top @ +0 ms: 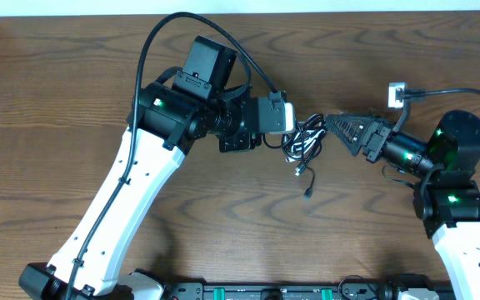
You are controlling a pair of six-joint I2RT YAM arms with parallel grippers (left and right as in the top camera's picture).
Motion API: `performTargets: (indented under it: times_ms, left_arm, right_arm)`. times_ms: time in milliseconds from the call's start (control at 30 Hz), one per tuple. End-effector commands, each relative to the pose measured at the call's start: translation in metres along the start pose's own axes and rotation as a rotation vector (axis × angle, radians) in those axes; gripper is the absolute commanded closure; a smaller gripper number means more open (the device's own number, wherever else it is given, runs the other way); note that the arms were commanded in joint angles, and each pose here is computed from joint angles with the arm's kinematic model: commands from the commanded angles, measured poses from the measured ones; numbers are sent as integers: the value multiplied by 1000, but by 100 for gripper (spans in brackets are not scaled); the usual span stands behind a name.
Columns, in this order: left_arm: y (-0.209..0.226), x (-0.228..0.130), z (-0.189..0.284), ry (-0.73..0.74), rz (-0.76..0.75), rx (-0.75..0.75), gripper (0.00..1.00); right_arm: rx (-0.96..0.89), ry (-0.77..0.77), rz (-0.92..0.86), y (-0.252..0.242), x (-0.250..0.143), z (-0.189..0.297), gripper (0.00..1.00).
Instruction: Untangle cables
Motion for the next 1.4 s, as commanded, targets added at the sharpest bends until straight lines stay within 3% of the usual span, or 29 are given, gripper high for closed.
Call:
performTargets:
  times_ms: [0, 100, 233, 400, 533, 700, 833, 1233, 1367]
  left_arm:
    - [-1, 9, 9, -42, -32, 10, 92]
    - [-6, 6, 9, -26, -37, -18, 92]
    - [-13, 1, 10, -4, -83, -59, 92]
    - [-16, 0, 10, 3, -109, -76, 92]
    - [-18, 0, 10, -4, -108, -87, 92]
    - [-23, 1, 9, -4, -103, -115, 92]
    - [-29, 8, 5, -12, -128, -133, 92]
    - [-20, 16, 2, -39, -176, -74, 93]
    - [-12, 2, 3, 120, -143, 7, 93]
  right_arm:
    - [121, 85, 289, 16, -9, -2, 21]
    - [121, 129, 381, 11, -19, -2, 10]
    - [115, 153, 434, 7, -25, -2, 4]
    - [93, 174, 824, -6, -35, -2, 7]
    - [32, 163, 990, -12, -31, -3, 1]
    - [-114, 163, 998, -25, -25, -3, 3]
    - [-117, 181, 976, -31, -27, -5, 10]
    - [-101, 342, 931, -52, -51, -5, 9]
    - [-88, 349, 917, -51, -54, -5, 7]
Point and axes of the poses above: each gripper's point midway between its finger pads, its own z axis back along the fingers, its own y axis along the line the jaws close on, x = y × z, the point moved 8 cm from there along z, back along the fingers, and after that the axes turned 1 degree about -z, right-handed, at the moved point
